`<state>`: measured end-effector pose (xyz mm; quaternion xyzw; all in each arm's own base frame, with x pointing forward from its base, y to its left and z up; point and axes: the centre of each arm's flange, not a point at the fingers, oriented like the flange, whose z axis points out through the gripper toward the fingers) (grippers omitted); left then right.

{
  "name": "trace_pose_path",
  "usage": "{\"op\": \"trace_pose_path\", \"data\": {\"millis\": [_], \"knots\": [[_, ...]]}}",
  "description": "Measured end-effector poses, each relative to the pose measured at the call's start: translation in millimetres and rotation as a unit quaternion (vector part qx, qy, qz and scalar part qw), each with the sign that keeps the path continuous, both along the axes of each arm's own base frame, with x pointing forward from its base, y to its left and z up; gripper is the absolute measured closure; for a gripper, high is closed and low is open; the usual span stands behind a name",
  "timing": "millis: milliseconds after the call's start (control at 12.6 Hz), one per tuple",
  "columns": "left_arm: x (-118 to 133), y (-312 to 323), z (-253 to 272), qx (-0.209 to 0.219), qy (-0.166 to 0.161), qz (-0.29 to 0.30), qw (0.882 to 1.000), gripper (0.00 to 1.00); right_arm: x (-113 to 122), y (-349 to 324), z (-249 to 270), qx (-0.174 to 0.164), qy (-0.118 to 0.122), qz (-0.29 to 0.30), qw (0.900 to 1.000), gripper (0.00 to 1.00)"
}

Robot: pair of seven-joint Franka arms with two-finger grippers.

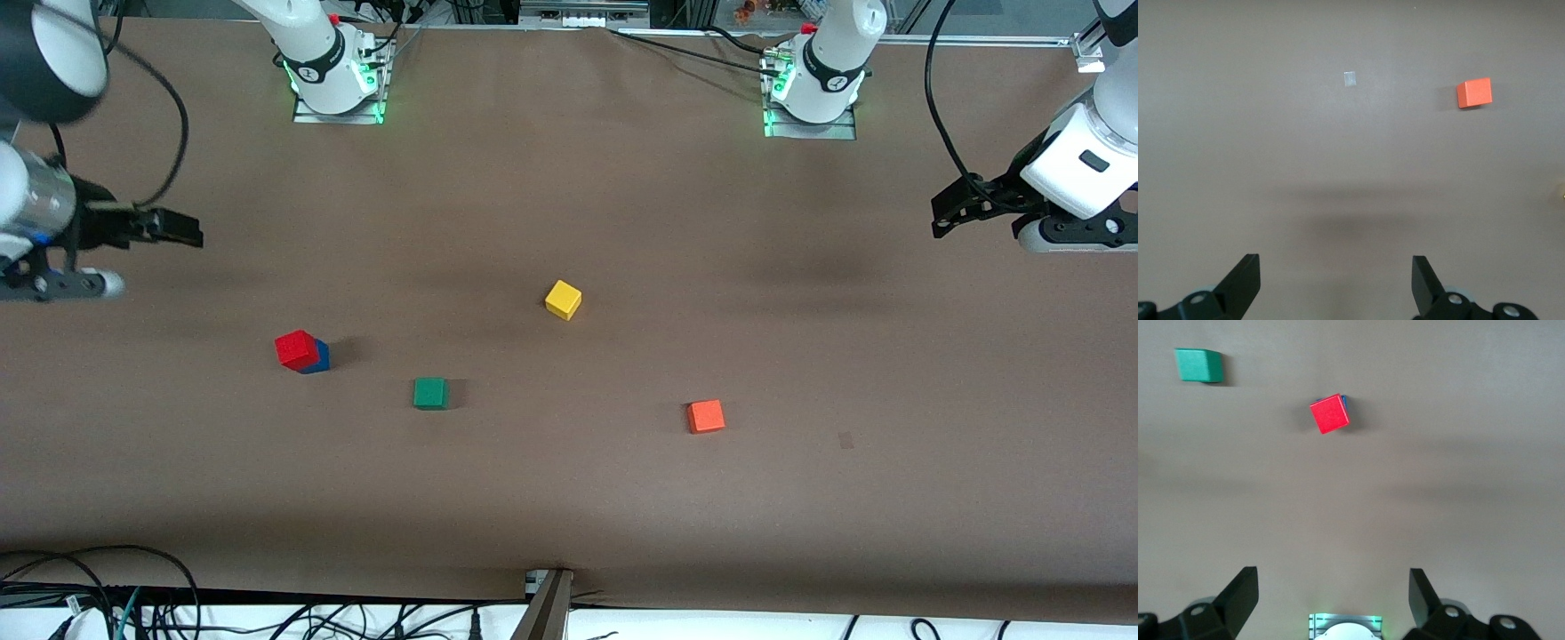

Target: Pass red block to right arm, stack on blue

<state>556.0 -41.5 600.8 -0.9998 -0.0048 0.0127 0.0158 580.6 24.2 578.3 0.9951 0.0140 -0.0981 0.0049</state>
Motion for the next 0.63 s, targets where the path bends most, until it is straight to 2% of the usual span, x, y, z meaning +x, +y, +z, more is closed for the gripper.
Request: {"op": "trace_pose_path", "data": {"millis": [158,396,475,633], "knots": [[-1,-3,0,0.0,0.002,-0.003,1.0,0.0,-23,-9,31,0.005,-0.018,-0.005,1.0,0.0],[-1,-5,0,0.0,0.003,-0.004,1.0,0.0,-56,-22,83,0.009,-0.061,-0.014,0.998,0.0],[-1,-5,0,0.0,0.004,-0.004,1.0,0.0,-65,-23,92,0.01,-0.066,-0.015,0.998,0.0],[-1,-5,0,0.0,0.004,-0.004,1.0,0.0,-74,-25,93,0.01,-0.054,-0.015,0.998,0.0]]}}
